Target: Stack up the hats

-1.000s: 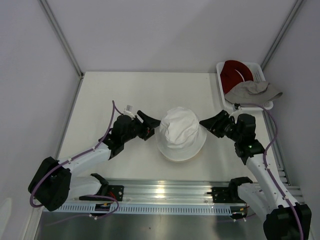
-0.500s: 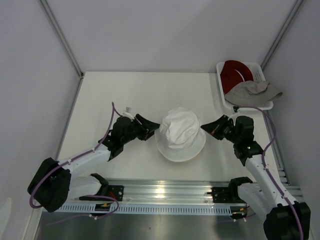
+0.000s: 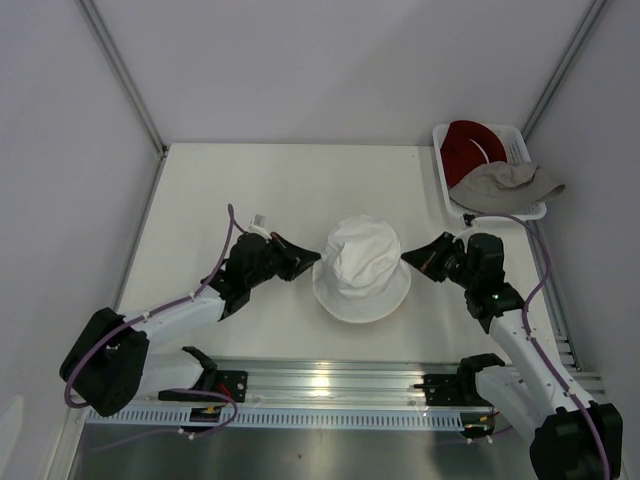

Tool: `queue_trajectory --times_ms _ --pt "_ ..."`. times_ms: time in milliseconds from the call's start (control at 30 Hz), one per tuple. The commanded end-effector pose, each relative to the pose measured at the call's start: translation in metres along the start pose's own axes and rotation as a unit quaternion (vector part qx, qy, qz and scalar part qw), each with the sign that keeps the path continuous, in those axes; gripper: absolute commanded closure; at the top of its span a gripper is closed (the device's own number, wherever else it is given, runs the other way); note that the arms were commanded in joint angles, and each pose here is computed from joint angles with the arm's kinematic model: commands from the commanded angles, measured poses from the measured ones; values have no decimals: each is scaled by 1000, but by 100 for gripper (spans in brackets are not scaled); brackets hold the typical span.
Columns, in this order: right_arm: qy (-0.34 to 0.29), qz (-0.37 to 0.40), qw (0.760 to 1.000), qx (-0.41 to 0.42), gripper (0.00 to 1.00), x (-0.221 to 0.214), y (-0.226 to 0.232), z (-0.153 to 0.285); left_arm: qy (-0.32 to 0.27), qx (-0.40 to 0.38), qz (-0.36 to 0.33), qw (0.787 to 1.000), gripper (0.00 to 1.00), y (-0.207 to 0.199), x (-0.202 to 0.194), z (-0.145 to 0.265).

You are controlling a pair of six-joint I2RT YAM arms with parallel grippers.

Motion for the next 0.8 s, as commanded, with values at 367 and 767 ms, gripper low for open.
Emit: queue_trajectory --times_ms 367,767 --pt "32 39 995 -91 100 -30 -37 2 -96 125 -119 980 99 46 -3 21" --pt "10 77 991 -109 94 -19 -31 12 -119 166 -179 963 99 51 -16 30"
Point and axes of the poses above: each gripper's point midway between its finger pads, its own z axis back along the fingers, its own y axis along the line the jaws close on, x = y × z, the point moved 8 cm from there along z, back along the fingers, and after that the axes turned 8 degrees about z, right-handed, at the moved point
